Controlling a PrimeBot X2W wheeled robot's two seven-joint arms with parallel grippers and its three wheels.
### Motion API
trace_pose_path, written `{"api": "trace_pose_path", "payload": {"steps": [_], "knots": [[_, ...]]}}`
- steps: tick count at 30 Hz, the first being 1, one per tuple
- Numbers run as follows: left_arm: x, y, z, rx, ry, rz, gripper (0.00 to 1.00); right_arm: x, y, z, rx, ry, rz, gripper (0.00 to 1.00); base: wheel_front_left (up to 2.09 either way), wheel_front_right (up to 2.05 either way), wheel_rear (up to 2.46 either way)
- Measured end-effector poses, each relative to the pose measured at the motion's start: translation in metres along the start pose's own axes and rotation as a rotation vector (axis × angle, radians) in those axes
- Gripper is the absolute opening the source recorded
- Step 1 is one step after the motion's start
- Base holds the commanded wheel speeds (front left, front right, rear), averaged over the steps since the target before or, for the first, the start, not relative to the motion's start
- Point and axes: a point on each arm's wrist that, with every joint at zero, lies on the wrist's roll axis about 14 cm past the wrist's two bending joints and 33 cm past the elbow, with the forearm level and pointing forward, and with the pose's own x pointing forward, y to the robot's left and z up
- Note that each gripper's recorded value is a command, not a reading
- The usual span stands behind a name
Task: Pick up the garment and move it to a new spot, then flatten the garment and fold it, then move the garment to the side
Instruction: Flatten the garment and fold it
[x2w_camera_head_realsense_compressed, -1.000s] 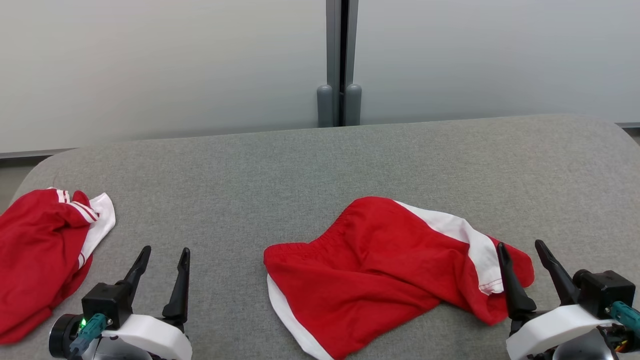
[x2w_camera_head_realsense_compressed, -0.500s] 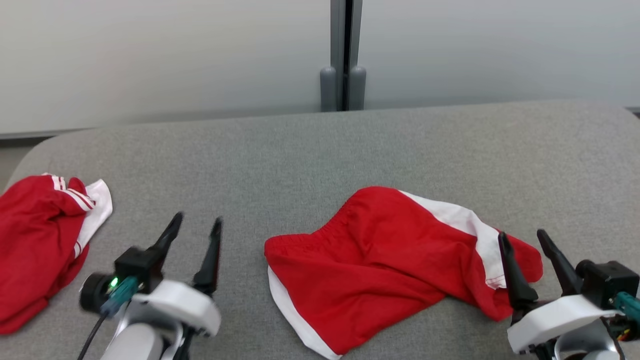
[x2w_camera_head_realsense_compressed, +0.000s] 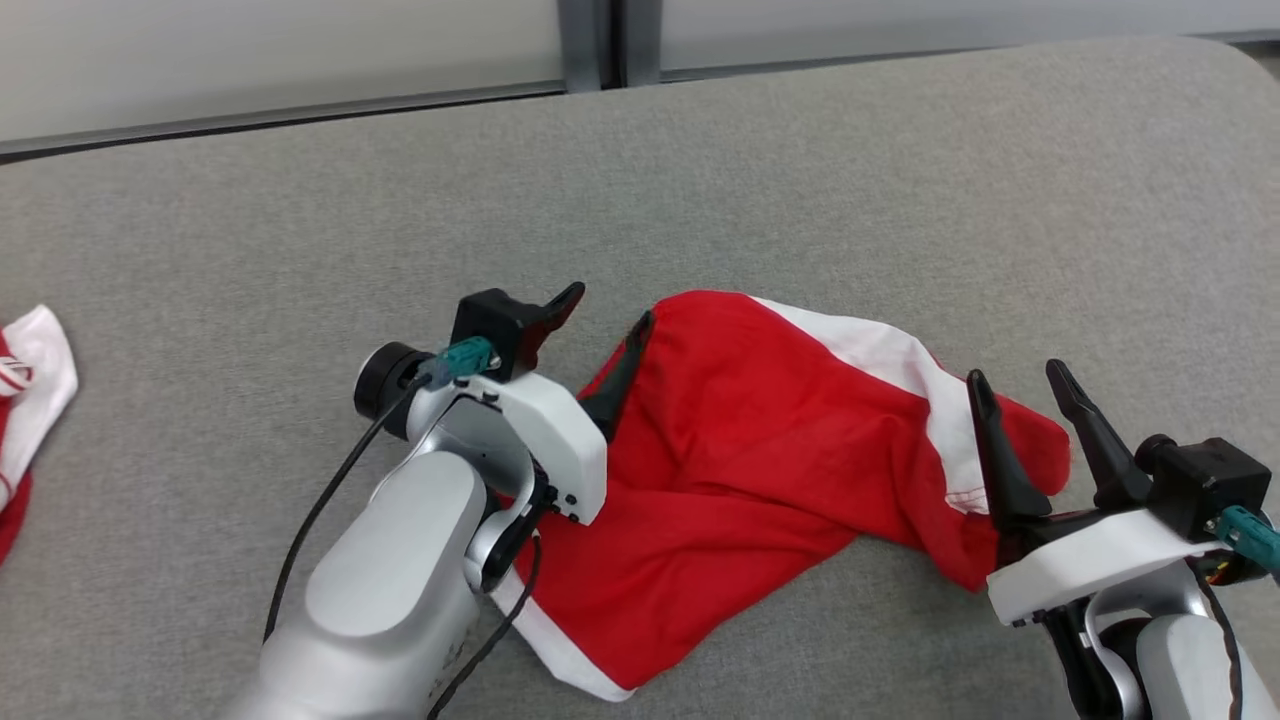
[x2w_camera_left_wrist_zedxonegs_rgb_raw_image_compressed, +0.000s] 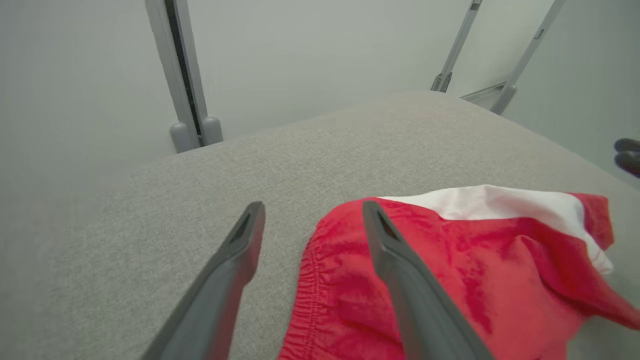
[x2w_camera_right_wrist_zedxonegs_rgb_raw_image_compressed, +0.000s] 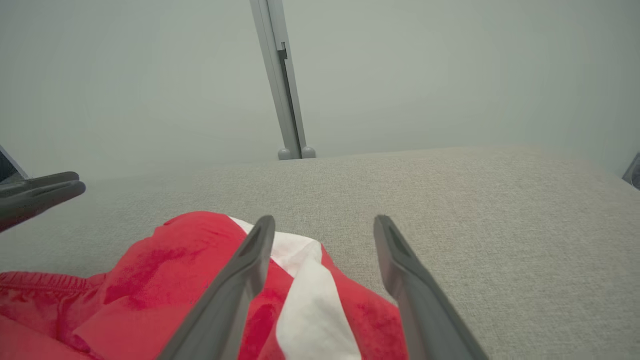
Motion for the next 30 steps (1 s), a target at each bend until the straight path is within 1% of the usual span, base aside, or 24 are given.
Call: {"api": "trace_pose_path", "payload": {"steps": [5,9,10,11,12,14,16,24,30], "knots": [[0.031,-0.012,-0.032,-0.043,0.149,-0.067,1.00,0.000,-0.018,-0.009,0.013,0.012,-0.051,1.00,0.00,0.00,0.00],[0.044,-0.009,-0.060,-0.077,0.285,-0.074,1.00,-0.002,-0.030,-0.014,0.022,0.019,-0.084,1.00,0.00,0.00,0.00],[0.047,-0.010,-0.074,-0.078,0.351,-0.083,0.75,-0.003,-0.034,-0.017,0.028,0.023,-0.098,1.00,0.00,0.00,0.00],[0.048,-0.012,-0.079,-0.091,0.375,-0.089,0.29,-0.004,-0.036,-0.018,0.030,0.023,-0.105,1.00,0.00,0.00,0.00],[0.049,-0.016,-0.084,-0.101,0.397,-0.105,0.00,-0.005,-0.038,-0.020,0.033,0.027,-0.113,1.00,0.00,0.00,0.00],[0.050,-0.024,-0.089,-0.099,0.418,-0.131,0.00,-0.008,-0.042,-0.023,0.039,0.031,-0.126,1.00,0.00,0.00,0.00],[0.056,-0.027,-0.083,-0.081,0.387,-0.146,0.00,-0.008,-0.044,-0.023,0.040,0.029,-0.135,1.00,0.00,0.00,0.00],[0.068,-0.019,-0.028,0.014,0.144,-0.115,0.00,-0.003,-0.046,-0.020,0.049,0.012,-0.137,1.00,0.00,0.00,0.00],[0.054,-0.010,0.024,0.123,-0.055,-0.082,0.00,0.006,-0.036,-0.020,0.056,0.012,-0.102,1.00,0.00,0.00,0.00]]}}
